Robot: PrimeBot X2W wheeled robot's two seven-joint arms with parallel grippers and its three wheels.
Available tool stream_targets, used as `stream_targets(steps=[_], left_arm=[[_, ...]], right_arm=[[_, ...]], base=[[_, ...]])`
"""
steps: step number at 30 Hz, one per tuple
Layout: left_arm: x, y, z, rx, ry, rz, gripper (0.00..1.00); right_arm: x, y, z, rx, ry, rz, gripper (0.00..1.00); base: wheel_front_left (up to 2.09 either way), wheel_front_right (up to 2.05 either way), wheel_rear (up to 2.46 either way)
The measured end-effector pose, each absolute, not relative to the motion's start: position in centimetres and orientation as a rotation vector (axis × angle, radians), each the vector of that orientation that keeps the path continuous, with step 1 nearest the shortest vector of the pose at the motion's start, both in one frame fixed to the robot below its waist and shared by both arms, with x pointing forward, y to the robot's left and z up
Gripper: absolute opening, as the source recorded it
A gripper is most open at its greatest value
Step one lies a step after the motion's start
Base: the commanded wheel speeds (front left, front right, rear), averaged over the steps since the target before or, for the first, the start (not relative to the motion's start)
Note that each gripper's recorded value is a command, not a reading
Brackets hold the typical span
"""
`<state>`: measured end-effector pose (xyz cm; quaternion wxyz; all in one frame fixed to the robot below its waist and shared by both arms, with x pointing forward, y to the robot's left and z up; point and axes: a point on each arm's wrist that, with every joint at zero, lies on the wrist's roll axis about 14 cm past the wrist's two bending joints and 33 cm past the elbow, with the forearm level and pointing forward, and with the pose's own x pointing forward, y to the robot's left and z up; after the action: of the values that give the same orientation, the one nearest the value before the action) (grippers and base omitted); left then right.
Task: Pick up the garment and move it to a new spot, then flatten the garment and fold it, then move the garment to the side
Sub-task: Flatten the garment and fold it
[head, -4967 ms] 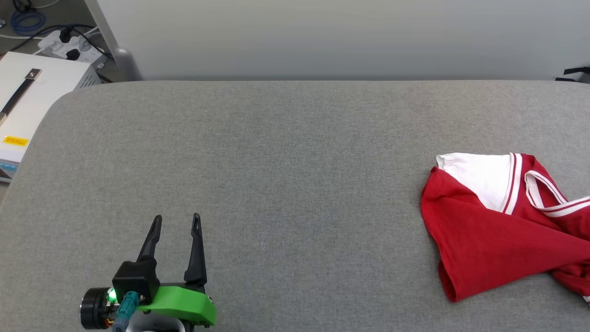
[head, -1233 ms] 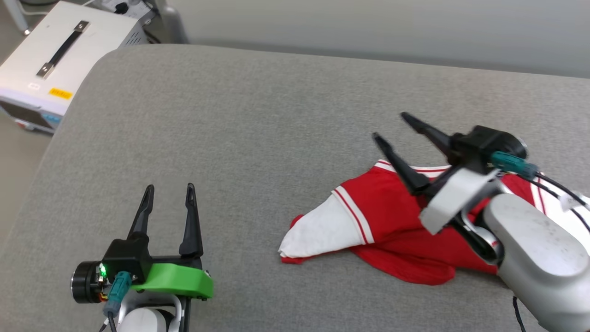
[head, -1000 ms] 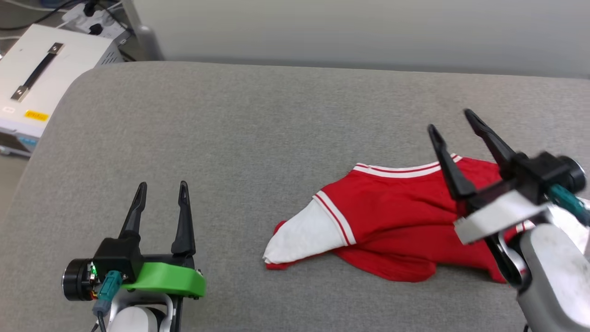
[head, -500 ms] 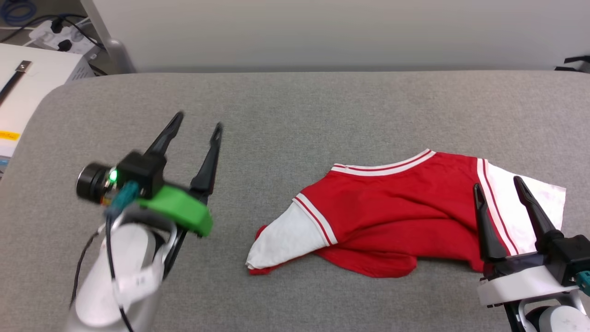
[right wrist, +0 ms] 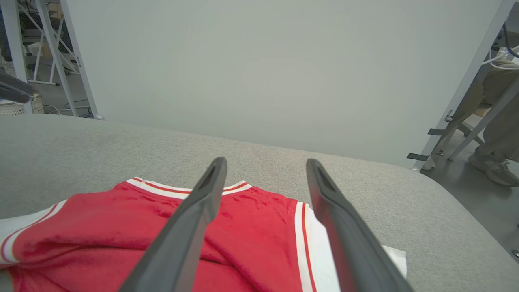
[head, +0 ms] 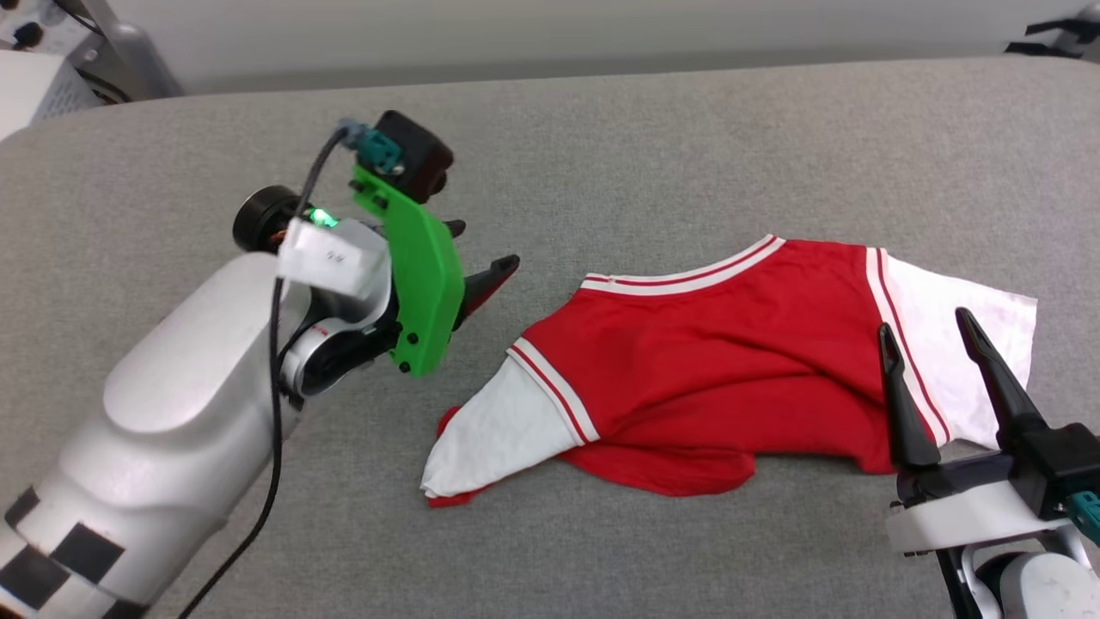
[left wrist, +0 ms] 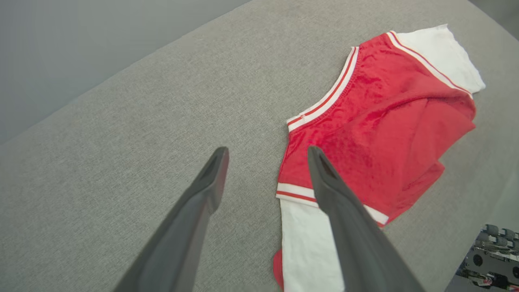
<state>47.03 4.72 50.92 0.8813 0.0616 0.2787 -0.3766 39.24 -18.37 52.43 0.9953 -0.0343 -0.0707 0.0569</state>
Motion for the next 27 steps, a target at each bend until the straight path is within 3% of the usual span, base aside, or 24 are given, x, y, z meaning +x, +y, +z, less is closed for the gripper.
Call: stream_targets(steps=[10, 23, 24, 25, 27], left_arm=[[44.8, 2.0, 42.6, 0.355, 0.907, -0.941, 1.00], [44.6, 1.9, 36.2, 0.473, 1.034, -0.989, 1.00], [44.5, 1.8, 36.2, 0.474, 1.034, -0.996, 0.61], [44.7, 1.6, 36.5, 0.471, 0.999, -1.008, 0.00], [44.5, 1.2, 37.0, 0.468, 0.965, -1.022, 0.00]], right_arm=[[40.9, -19.0, 51.2, -0.078, -0.114, 0.090, 1.00], [42.1, -19.8, 49.1, -0.080, -0.061, 0.062, 1.00], [42.1, -19.9, 49.0, -0.080, -0.058, 0.058, 1.00], [42.2, -19.9, 49.0, -0.079, -0.057, 0.057, 1.00], [42.2, -19.7, 49.1, -0.078, -0.062, 0.060, 1.00]], base=[[0.00, 0.00, 0.00], [0.00, 0.00, 0.00], [0.00, 0.00, 0.00], [0.00, 0.00, 0.00], [0.00, 0.00, 0.00]])
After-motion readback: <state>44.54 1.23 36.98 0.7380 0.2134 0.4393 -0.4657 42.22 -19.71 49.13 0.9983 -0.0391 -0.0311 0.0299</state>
